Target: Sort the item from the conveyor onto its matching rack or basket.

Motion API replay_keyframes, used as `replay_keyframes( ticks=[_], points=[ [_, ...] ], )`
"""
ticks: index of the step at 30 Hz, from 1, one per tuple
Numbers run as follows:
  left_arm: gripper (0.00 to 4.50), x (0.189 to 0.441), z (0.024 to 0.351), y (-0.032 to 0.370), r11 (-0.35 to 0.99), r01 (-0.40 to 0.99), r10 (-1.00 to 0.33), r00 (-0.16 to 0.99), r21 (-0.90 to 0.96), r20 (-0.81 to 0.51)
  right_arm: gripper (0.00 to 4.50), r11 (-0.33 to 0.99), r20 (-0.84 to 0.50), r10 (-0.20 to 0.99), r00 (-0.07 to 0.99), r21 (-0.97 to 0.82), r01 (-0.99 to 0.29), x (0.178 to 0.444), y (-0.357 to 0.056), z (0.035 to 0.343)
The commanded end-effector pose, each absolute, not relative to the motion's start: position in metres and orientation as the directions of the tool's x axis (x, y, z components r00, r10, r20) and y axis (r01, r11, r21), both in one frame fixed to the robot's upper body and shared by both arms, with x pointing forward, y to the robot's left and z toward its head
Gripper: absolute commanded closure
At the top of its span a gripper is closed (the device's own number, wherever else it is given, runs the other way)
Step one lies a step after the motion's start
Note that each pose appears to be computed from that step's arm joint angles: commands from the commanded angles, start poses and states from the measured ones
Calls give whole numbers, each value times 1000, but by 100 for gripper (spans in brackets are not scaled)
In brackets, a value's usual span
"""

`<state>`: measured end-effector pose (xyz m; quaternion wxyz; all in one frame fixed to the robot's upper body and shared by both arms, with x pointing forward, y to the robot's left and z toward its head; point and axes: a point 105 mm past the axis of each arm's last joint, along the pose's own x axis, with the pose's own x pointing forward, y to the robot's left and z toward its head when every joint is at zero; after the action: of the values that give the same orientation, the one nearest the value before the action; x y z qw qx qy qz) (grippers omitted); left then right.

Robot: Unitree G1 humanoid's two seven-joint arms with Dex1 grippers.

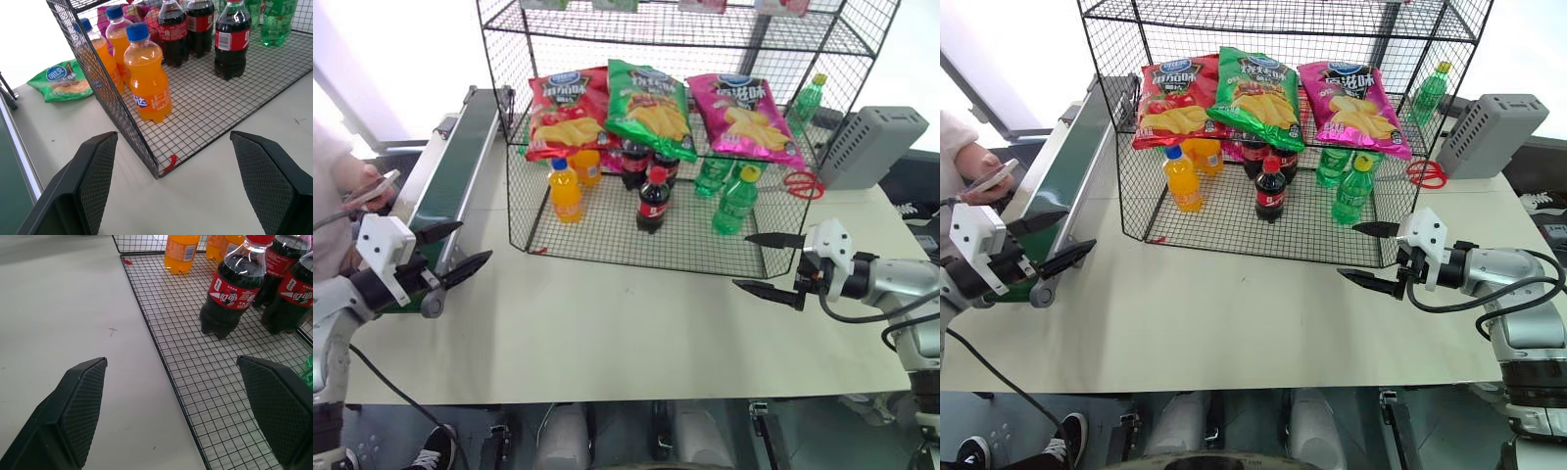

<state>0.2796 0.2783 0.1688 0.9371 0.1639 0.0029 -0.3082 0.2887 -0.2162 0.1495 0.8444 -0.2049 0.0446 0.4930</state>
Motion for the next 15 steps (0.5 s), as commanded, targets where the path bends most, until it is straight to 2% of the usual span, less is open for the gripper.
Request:
replay_keyframes(
  ticks=[1,15],
  points=[
    [58,278,181,277,748,571,-586,808,338,-68,8,428,-258,813,522,-344,-836,290,-215,160],
    [58,280,181,278,744,584,-599,798,325,-64,8,416,-271,808,524,-367,-832,291,-213,158]
  ],
)
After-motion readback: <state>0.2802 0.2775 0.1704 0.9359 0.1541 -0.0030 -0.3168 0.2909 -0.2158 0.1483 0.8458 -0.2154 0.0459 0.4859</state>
